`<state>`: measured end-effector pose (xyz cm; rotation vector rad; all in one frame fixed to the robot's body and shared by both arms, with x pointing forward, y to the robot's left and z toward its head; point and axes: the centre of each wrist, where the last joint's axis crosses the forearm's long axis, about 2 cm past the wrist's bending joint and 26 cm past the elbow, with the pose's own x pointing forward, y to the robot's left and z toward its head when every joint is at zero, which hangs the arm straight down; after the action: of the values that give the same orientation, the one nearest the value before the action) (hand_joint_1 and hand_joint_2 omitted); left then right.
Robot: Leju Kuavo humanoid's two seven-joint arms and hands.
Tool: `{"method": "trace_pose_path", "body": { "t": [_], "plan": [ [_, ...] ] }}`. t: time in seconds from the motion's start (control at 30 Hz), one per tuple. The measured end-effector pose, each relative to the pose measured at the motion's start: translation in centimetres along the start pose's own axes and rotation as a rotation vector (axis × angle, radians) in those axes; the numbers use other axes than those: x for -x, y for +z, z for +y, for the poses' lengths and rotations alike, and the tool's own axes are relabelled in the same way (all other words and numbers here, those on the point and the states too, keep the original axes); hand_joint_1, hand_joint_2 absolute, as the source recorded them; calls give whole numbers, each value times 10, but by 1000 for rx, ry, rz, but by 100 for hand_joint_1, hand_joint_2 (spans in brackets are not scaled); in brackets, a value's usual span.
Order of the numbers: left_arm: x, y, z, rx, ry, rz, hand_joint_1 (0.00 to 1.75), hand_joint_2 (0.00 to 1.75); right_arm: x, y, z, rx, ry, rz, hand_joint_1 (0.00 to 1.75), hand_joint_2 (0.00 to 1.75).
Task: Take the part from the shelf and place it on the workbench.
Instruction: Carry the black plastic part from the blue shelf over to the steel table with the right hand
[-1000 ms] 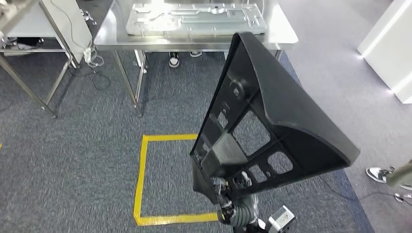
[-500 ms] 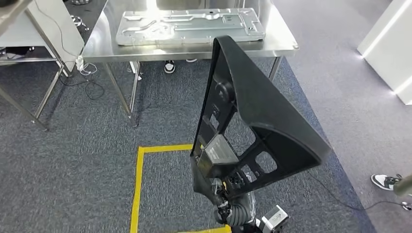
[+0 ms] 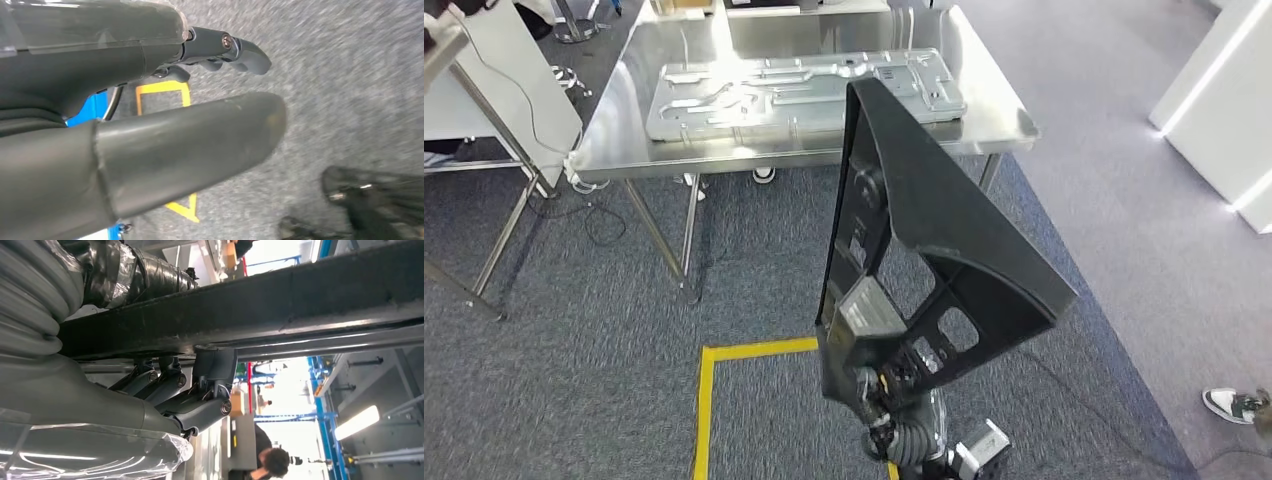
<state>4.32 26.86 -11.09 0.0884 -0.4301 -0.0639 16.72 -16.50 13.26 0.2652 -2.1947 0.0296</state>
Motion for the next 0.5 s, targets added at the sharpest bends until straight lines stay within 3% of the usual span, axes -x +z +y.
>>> {"method": "trace_pose_path", "body": {
  "t": [0.5],
  "plan": [
    [5,2,0,-3,0,12,0,0,7,7,0,0,51,82,175,175]
  ]
}}
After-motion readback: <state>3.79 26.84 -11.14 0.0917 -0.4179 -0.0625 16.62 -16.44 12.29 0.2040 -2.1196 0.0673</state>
